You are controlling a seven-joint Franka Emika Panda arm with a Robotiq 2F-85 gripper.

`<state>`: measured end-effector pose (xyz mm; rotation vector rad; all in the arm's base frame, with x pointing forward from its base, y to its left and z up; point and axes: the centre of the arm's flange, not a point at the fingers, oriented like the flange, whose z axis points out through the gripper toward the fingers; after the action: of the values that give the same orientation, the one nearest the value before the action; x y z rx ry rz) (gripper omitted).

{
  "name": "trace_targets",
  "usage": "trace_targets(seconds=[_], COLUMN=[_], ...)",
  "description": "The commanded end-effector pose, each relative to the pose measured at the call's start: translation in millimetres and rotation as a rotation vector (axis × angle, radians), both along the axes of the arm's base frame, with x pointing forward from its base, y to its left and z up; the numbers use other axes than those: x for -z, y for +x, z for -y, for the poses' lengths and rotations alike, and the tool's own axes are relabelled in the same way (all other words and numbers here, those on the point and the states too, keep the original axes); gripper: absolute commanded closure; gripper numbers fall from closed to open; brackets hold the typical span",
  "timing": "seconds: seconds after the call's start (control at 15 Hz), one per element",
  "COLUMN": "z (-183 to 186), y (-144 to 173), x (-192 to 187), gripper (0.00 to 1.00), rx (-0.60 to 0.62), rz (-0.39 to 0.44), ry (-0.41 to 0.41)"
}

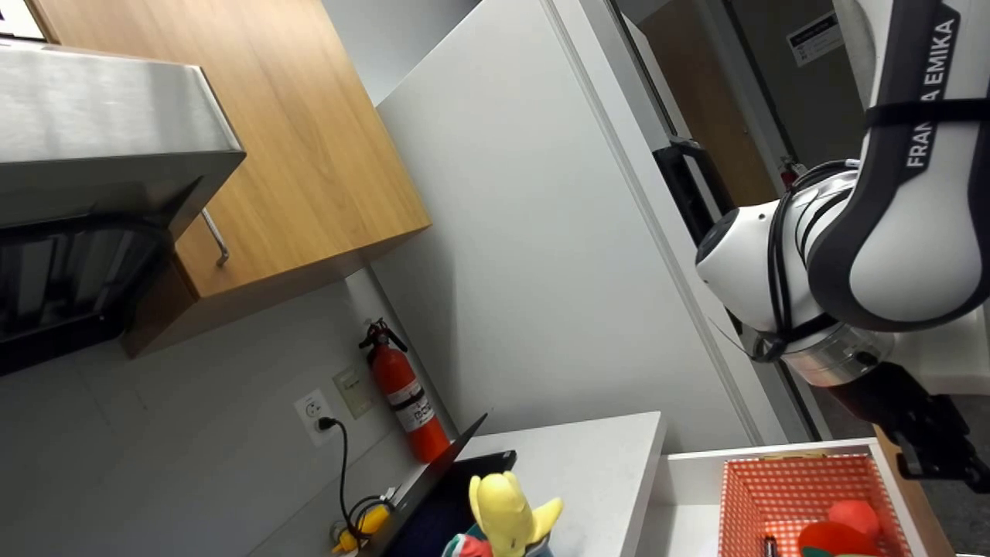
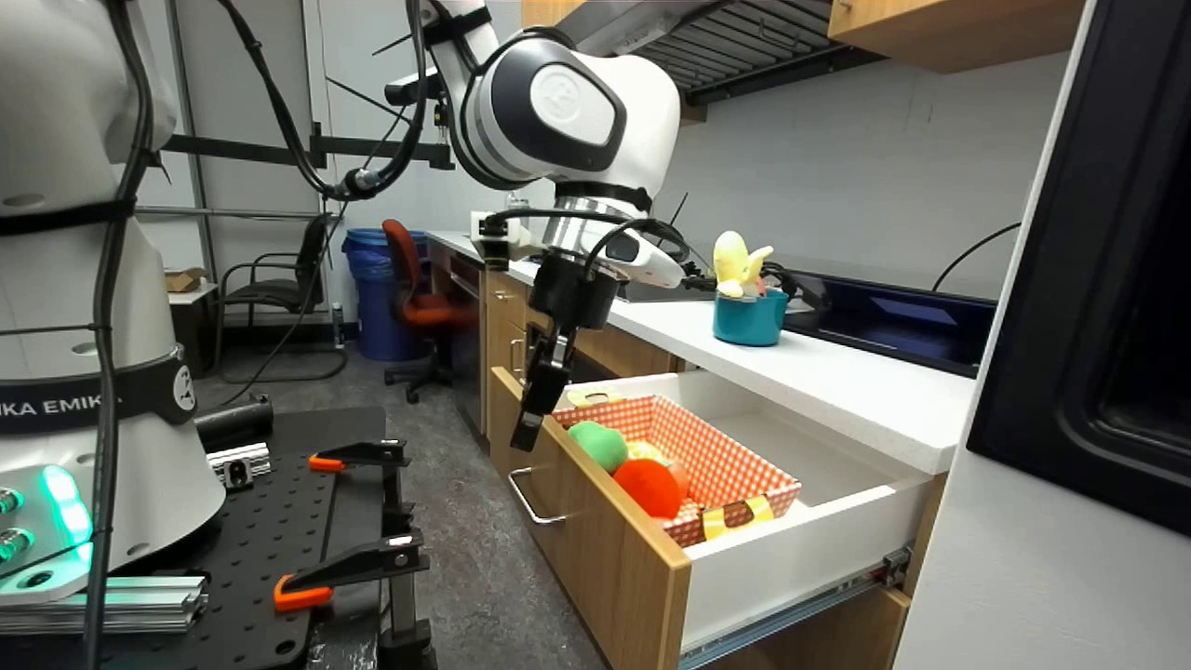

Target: Place the watermelon and banana inside the blue pot, close the drawer

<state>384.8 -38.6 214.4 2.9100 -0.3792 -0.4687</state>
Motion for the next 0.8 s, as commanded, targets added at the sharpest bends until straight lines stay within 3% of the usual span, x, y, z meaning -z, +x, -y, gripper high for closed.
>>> trace_targets(seconds=[0.0, 0.73], z=[13.1, 11.5], y=[10.9, 39.4], x=[13.4, 31.8], gripper=[1.0, 1.0], rx=[-0.009, -0.078], rz=[0.004, 0.06], ry=[0.056, 0.079])
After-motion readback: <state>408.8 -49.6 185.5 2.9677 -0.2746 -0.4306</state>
